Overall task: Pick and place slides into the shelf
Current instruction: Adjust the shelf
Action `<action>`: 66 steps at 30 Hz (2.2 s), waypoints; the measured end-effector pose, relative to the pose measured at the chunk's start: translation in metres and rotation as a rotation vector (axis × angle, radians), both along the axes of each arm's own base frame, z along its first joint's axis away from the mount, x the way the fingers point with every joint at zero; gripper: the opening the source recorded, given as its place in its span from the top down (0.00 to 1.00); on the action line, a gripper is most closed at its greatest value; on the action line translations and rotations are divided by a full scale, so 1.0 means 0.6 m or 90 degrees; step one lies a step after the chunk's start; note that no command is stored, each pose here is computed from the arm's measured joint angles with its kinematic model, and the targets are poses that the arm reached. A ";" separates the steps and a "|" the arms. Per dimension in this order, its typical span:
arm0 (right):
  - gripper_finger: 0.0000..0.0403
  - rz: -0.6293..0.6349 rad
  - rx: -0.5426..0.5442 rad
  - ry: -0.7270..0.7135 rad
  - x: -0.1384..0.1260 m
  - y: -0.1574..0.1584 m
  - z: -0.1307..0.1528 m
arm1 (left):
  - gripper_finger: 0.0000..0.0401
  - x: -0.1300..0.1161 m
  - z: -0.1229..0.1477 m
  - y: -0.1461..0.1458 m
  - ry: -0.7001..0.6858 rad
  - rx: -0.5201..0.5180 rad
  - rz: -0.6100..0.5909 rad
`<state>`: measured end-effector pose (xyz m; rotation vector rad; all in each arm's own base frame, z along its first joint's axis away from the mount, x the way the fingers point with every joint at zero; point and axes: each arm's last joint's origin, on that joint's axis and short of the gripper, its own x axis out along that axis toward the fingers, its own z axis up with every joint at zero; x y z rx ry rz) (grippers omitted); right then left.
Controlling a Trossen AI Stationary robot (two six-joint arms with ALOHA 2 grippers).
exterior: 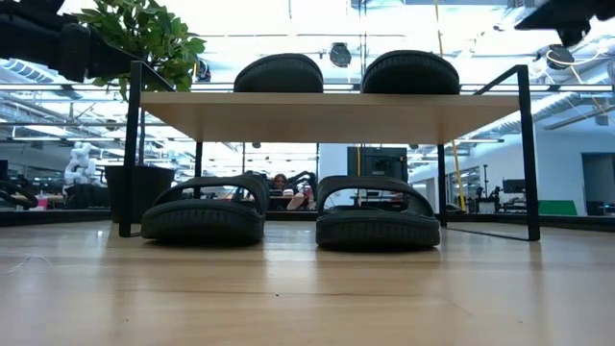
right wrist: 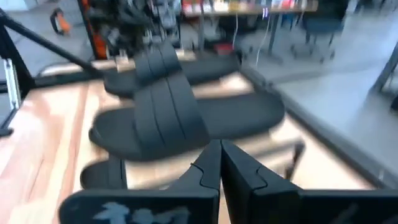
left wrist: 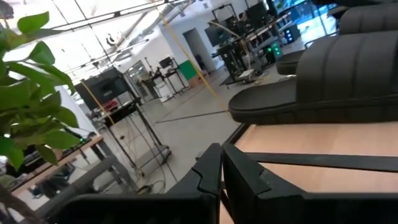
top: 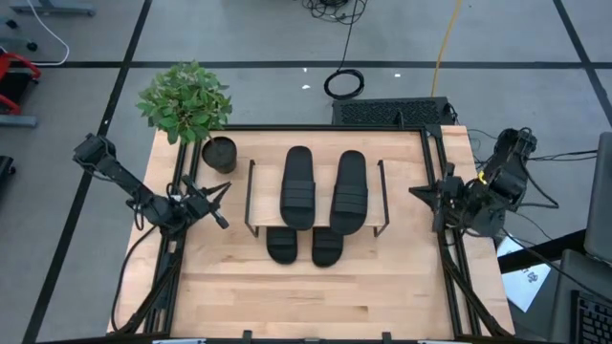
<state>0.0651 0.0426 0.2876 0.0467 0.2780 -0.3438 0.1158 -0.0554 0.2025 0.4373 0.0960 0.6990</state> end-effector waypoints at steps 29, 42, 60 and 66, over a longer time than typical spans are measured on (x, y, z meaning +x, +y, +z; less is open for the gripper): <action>1.00 -0.014 0.134 0.055 0.019 0.018 -0.138 | 0.94 0.014 -0.060 -0.017 0.029 -0.181 -0.276; 1.00 0.022 0.110 0.035 0.056 0.032 -0.154 | 0.94 0.017 -0.061 -0.024 0.046 -0.229 -0.398; 1.00 0.101 0.118 0.025 0.088 0.051 -0.147 | 0.94 0.017 -0.062 -0.028 0.055 -0.240 -0.442; 1.00 0.105 0.129 0.017 0.091 0.054 -0.145 | 0.94 0.017 -0.060 -0.030 0.052 -0.250 -0.466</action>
